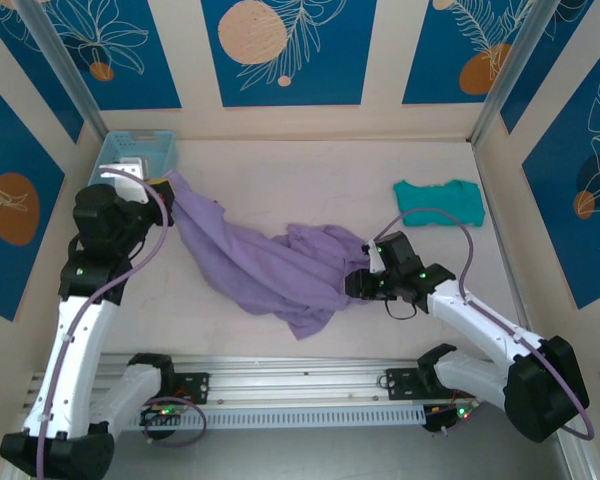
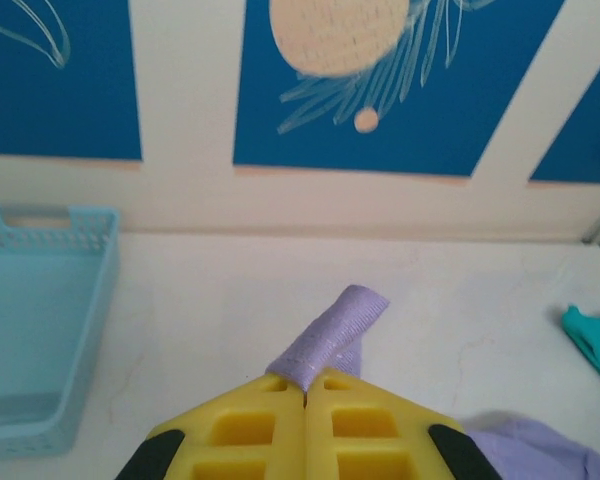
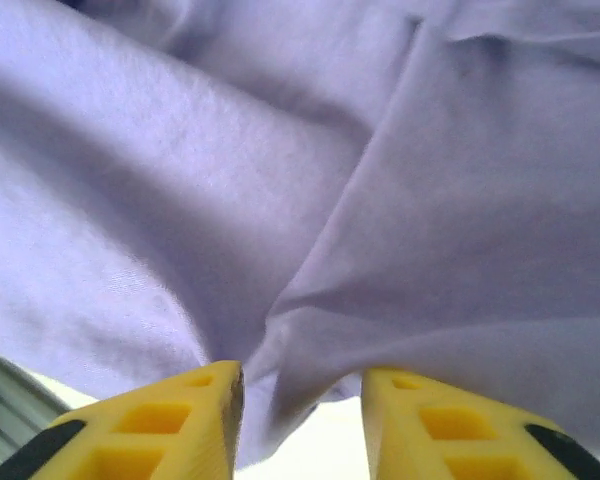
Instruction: Fold the inside-out t-shirt
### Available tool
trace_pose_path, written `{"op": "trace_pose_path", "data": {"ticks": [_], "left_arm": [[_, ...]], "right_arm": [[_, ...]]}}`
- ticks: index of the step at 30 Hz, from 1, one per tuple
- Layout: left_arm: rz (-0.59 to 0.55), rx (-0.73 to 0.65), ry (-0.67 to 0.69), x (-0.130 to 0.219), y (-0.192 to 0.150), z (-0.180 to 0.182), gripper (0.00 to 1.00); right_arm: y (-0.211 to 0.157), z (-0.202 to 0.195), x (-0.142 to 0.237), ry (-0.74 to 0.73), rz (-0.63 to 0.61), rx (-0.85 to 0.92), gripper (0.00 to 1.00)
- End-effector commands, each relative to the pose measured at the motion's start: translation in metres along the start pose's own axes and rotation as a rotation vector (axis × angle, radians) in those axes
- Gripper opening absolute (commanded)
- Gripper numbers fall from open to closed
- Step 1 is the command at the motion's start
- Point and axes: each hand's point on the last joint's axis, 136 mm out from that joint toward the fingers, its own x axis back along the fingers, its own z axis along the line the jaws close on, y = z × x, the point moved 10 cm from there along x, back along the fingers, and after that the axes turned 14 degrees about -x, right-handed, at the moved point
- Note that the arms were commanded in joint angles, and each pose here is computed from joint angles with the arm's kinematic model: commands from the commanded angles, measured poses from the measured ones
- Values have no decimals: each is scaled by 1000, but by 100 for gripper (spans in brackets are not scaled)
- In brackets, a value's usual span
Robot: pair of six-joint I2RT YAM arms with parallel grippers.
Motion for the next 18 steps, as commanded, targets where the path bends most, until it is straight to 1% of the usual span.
{"op": "trace_pose_path", "data": {"ticks": [1, 4, 5, 8, 10, 14, 18], "left_arm": [[12, 3, -90, 3, -3, -5, 0], [27, 15, -118, -1, -14, -7, 0], [30, 22, -131, -3, -17, -8, 0], [35, 31, -157, -8, -22, -9, 0], [40, 33, -170, -10, -22, -10, 0], [40, 33, -191, -11, -23, -11, 0], [40, 33, -204, -13, -23, -11, 0]], "right_arm": [[24, -4, 22, -93, -128, -16, 45], [46, -18, 28, -201, -207, -45, 48], [53, -21, 25, -243, -213, -39, 48], [69, -26, 11, -326, -153, -14, 49], [73, -26, -1, -343, -104, -1, 49], [81, -32, -18, -486, -52, 38, 51], [79, -26, -35, -527, 16, 117, 56]]}}
